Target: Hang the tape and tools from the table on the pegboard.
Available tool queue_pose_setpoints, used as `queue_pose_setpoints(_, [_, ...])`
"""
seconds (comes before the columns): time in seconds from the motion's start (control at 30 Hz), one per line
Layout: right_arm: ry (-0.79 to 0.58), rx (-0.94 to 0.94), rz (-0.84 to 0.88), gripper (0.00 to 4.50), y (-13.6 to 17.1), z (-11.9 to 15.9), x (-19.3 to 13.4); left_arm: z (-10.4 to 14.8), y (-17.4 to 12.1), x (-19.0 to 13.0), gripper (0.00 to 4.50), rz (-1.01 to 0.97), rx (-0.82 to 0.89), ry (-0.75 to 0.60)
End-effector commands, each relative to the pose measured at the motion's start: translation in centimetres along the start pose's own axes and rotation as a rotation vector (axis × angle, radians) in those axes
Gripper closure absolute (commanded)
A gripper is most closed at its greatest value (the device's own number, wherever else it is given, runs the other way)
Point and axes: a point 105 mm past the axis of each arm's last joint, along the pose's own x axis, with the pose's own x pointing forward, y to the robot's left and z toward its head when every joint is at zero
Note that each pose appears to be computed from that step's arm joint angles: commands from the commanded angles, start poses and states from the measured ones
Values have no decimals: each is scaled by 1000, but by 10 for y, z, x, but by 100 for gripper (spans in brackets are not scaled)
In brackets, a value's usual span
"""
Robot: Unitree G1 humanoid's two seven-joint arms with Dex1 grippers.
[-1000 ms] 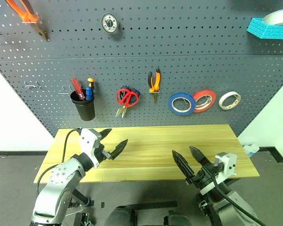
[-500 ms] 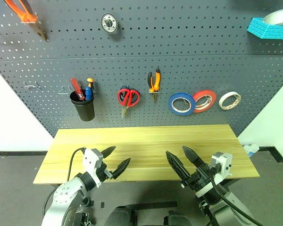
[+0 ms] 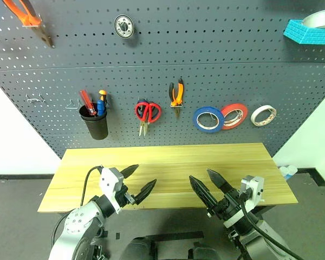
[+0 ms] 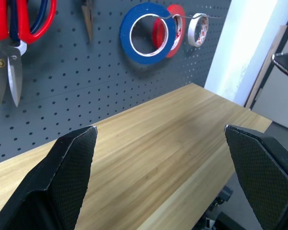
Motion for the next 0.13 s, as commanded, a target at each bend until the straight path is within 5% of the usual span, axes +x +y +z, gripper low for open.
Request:
queue_pose_setpoints(0.03, [-30, -19, 34, 0, 6, 6, -1, 16, -3, 3, 6, -12, 11, -47])
queue_pose_setpoints(0.13, [-30, -19, 39, 0, 6, 6, -2, 19, -3, 4, 6, -14, 7, -48])
